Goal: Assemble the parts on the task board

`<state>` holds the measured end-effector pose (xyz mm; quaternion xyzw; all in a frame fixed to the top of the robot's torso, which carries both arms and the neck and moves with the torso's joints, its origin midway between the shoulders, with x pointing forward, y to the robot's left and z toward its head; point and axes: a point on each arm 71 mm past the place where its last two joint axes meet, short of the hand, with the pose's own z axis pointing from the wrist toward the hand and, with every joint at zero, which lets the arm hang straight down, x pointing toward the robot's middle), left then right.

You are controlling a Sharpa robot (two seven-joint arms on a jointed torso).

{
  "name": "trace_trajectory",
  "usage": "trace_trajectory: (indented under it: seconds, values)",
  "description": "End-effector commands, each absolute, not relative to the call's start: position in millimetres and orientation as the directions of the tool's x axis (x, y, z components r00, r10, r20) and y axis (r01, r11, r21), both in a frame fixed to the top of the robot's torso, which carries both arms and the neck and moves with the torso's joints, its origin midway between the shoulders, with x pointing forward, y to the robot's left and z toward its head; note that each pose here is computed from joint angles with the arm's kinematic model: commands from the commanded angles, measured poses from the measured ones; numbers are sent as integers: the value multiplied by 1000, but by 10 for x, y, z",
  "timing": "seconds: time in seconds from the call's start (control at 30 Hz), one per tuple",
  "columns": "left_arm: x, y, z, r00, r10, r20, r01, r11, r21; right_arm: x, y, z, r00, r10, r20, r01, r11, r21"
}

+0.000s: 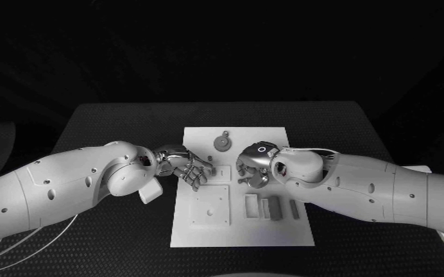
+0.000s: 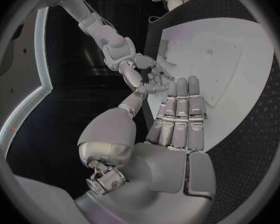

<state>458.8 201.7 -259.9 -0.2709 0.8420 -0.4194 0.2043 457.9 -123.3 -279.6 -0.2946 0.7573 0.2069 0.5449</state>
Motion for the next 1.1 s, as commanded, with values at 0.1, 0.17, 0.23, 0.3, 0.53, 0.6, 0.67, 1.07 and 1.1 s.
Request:
trace_trajectory:
  seconds: [0.1, 0.17, 0.23, 0.3, 0.53, 0.6, 0.67, 1.07, 1.1]
  values:
    - [4585, 1995, -2587, -774, -623, -115, -274, 494, -825, 4559, -1224, -2860, -253, -244, -936, -680, 733, -6]
    - [4585, 1994, -2587, -774, -622, -115, -274, 493, -826, 4552, -1226, -2878, -254, -254, -933, -684, 730, -12]
    - [4584, 1994, -2587, -775, -622, -115, -274, 494, -825, 4540, -1226, -2897, -255, -264, -930, -688, 726, -17]
    - [4582, 1996, -2588, -776, -621, -114, -275, 494, -825, 4523, -1224, -2923, -253, -276, -927, -694, 720, -25]
    - [4580, 2000, -2588, -777, -619, -113, -275, 495, -824, 4483, -1209, -2972, -237, -306, -922, -707, 705, -52]
    - [4579, 1998, -2588, -778, -618, -112, -275, 495, -824, 4474, -1208, -2984, -235, -318, -919, -711, 701, -61]
    - [4578, 1997, -2589, -779, -617, -111, -275, 496, -824, 4462, -1199, -3000, -234, -328, -915, -714, 697, -67]
    - [4579, 1996, -2589, -778, -618, -112, -275, 496, -824, 4441, -1157, -3060, -223, -339, -914, -706, 703, -89]
    - [4580, 1993, -2589, -778, -618, -112, -274, 495, -824, 4434, -1144, -3068, -225, -342, -912, -708, 701, -88]
